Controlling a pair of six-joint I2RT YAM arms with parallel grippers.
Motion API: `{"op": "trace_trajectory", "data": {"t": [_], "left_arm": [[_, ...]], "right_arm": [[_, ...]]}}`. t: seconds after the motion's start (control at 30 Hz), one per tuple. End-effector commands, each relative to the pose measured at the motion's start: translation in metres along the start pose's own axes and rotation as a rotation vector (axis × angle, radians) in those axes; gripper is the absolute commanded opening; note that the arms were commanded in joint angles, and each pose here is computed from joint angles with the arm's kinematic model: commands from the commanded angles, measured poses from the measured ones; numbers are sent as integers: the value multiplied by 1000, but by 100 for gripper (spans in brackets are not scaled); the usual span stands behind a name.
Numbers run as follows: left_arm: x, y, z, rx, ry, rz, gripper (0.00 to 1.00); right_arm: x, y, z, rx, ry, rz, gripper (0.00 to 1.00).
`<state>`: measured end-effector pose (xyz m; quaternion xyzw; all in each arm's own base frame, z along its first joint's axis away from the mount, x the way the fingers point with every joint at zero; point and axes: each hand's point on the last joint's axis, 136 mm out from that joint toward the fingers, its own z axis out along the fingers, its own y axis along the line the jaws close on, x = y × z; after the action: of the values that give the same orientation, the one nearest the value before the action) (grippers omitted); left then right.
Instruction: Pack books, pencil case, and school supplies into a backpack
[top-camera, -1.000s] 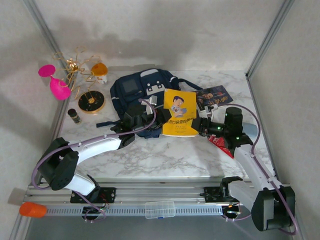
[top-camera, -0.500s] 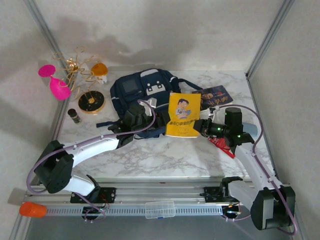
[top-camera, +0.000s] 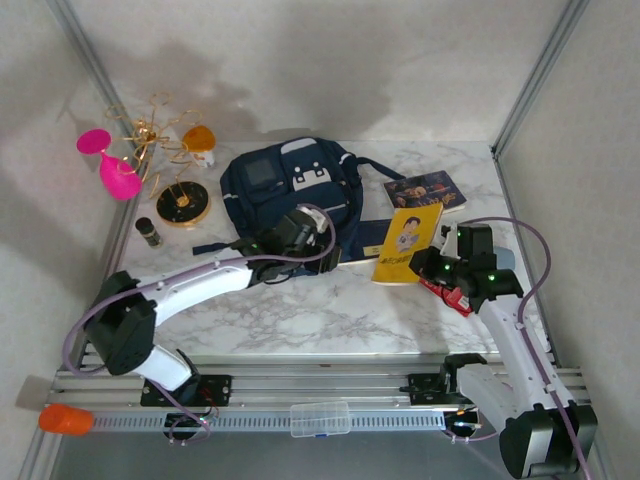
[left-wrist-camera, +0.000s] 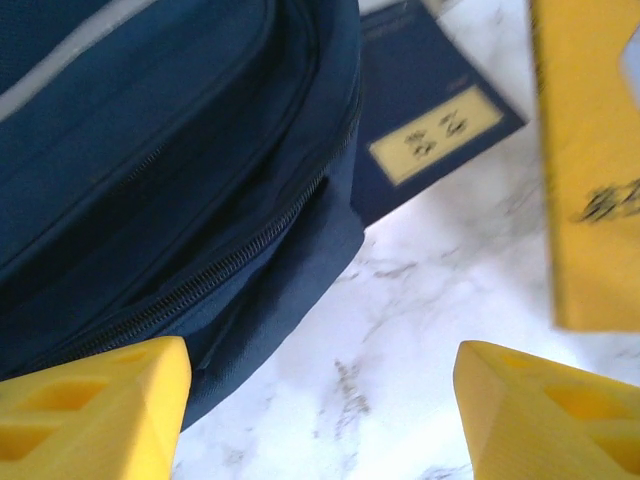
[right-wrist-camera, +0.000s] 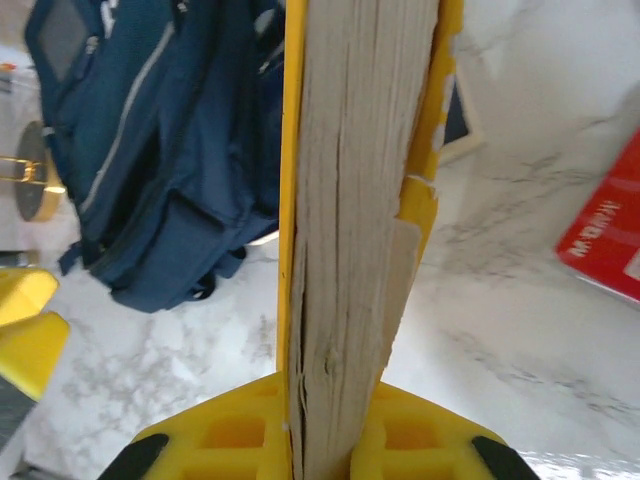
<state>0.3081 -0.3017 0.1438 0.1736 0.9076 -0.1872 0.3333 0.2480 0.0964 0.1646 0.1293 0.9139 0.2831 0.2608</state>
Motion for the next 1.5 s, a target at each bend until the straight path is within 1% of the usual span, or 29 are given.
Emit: {"op": "trace_trajectory", "data": {"t": [0.0, 0.07, 0.2, 0.3, 0.5, 0.6, 0.7, 0.8, 0.93, 1.03, 1.17, 1.3, 1.47], "left_arm": [[-3, 7, 6, -99, 18, 145, 71], [-3, 6, 17, -104, 30, 182, 72], [-16, 13, 31, -177, 15, 219, 72], [-22, 18, 39, -192, 17, 228, 69], [-28, 38, 54, -212, 47, 192, 61], [-30, 47, 62, -201, 75, 164, 56], [-36, 50, 63, -163, 72, 133, 52], [-40, 51, 62, -132, 63, 104, 44], [-26, 42, 70, -64, 119, 108, 40], [-12, 34, 76, -21, 168, 125, 40], [-12, 30, 76, -3, 164, 119, 43], [-10, 12, 70, 92, 171, 113, 50], [-11, 6, 70, 107, 159, 118, 55]], "right_arm": [[-19, 5, -14, 26, -80, -55, 0], [-19, 5, -12, 17, -75, -54, 0], [-19, 9, -8, -12, -62, -49, 0], [-19, 12, -7, -32, -59, -50, 0], [-17, 11, -2, -38, -49, -52, 0], [-16, 12, -1, -48, -44, -53, 0], [-16, 12, -1, -52, -43, -55, 0], [-15, 11, 0, -51, -37, -55, 0], [-15, 11, 1, -53, -37, -55, 0], [-16, 12, 2, -62, -33, -53, 0], [-15, 14, 4, -78, -24, -48, 0], [-14, 16, 3, -87, -25, -47, 0], [-15, 18, 4, -98, -22, -42, 0]]}}
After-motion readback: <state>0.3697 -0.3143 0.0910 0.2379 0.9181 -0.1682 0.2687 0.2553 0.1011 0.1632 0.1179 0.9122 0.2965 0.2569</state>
